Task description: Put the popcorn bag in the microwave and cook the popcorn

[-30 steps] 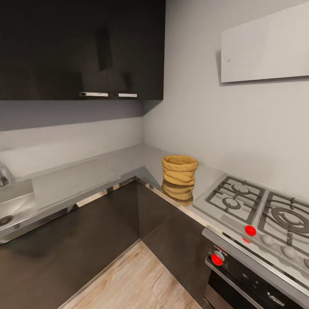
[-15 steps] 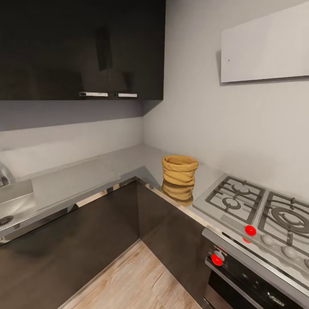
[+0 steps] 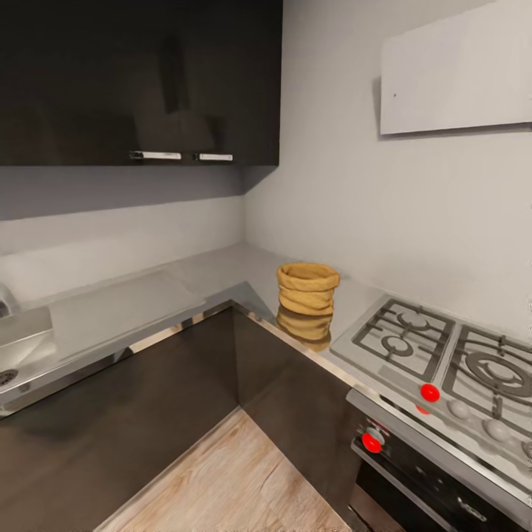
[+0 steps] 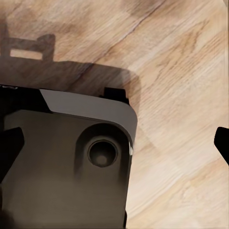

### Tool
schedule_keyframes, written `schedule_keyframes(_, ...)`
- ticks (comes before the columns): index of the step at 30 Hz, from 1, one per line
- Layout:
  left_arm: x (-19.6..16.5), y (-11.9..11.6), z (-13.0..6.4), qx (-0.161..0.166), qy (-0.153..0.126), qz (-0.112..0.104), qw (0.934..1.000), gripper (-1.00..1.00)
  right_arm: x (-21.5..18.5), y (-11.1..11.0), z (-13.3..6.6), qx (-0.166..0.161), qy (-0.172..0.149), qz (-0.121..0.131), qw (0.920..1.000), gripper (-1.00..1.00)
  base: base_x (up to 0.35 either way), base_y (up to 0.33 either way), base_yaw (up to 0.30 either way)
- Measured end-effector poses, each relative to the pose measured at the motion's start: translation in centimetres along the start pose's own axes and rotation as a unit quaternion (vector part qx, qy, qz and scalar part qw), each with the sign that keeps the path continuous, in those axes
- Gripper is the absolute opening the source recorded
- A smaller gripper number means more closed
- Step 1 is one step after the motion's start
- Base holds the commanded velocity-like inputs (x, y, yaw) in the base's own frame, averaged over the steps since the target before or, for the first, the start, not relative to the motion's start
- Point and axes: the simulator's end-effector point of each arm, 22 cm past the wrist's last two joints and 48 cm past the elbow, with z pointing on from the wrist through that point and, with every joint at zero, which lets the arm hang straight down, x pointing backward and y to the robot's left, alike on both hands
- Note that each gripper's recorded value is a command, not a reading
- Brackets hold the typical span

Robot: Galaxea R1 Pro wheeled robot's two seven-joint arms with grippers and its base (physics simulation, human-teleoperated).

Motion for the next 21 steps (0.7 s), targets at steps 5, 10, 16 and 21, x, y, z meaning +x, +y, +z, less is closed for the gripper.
schedule_keyframes(5,0.3,0.0,0.0,-0.001,0.004,0.000,1.0000,1.00,0.3,-0.2,0.0,0.001,0.004,0.002,1.0000,1.00,0.000,0.000,-0.104)
schedule_keyframes(10,0.6,0.0,0.0,-0.001,0.008,0.000,1.0000,1.00,0.6,-0.5,0.1,0.003,0.007,0.003,1.0000,1.00,0.000,0.000,-0.080)
schedule_keyframes(16,1.0,0.1,0.0,-0.002,0.013,0.000,0.9999,1.00,0.8,-0.5,0.1,0.003,0.007,0.001,1.0000,1.00,0.000,0.000,-0.076)
schedule_keyframes(21,1.2,0.2,0.0,-0.003,0.016,0.000,0.9999,1.00,1.1,-0.6,0.2,0.003,0.010,0.001,0.9999,1.00,0.000,0.000,-0.076)
